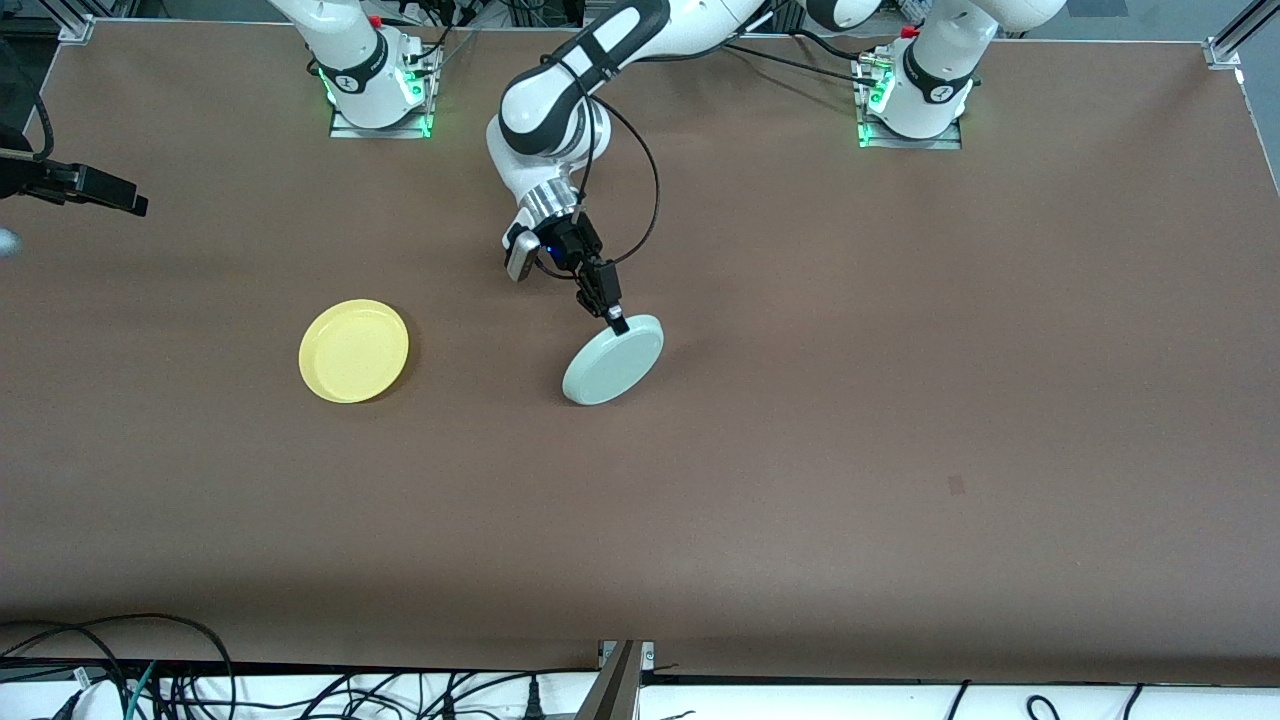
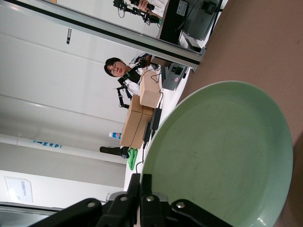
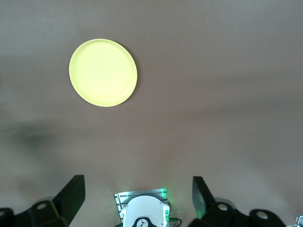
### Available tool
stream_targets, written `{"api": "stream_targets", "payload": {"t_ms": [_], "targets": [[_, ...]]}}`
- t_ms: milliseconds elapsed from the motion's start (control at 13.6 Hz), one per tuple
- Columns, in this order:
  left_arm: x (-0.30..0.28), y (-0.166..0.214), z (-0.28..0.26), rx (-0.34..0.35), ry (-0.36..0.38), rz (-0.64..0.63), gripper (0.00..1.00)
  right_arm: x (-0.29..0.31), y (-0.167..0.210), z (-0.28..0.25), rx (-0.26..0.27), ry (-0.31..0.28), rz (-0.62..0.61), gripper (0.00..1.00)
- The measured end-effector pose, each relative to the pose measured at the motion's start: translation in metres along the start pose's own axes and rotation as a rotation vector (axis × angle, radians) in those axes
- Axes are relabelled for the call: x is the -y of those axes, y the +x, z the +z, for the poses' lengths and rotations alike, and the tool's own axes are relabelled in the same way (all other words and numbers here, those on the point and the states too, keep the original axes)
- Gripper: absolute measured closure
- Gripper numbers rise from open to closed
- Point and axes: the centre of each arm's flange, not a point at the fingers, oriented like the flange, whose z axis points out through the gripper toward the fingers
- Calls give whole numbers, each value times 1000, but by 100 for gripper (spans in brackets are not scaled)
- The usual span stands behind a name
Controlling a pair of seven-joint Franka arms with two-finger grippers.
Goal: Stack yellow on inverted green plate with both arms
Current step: 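Carry the green plate toward the table middle and flip it over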
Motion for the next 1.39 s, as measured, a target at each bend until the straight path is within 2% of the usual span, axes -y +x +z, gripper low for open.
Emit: {"api": "stream_targets", "payload": {"t_ms": [440, 513, 733, 1100, 1393], "targets": [[-15, -12, -24, -30, 39, 19, 96, 0, 0, 0, 0, 0, 0, 0], [-19, -13, -26, -33, 37, 22, 89, 0, 0, 0, 0, 0, 0, 0], [-31, -20, -26, -36, 35, 19, 59, 0, 0, 0, 0, 0, 0, 0], [-47, -29, -58, -80, 15, -59, 2, 0, 0, 0, 0, 0, 0, 0], [-67, -40, -92, -108, -78, -208, 0, 0, 0, 0, 0, 0, 0, 0]]}}
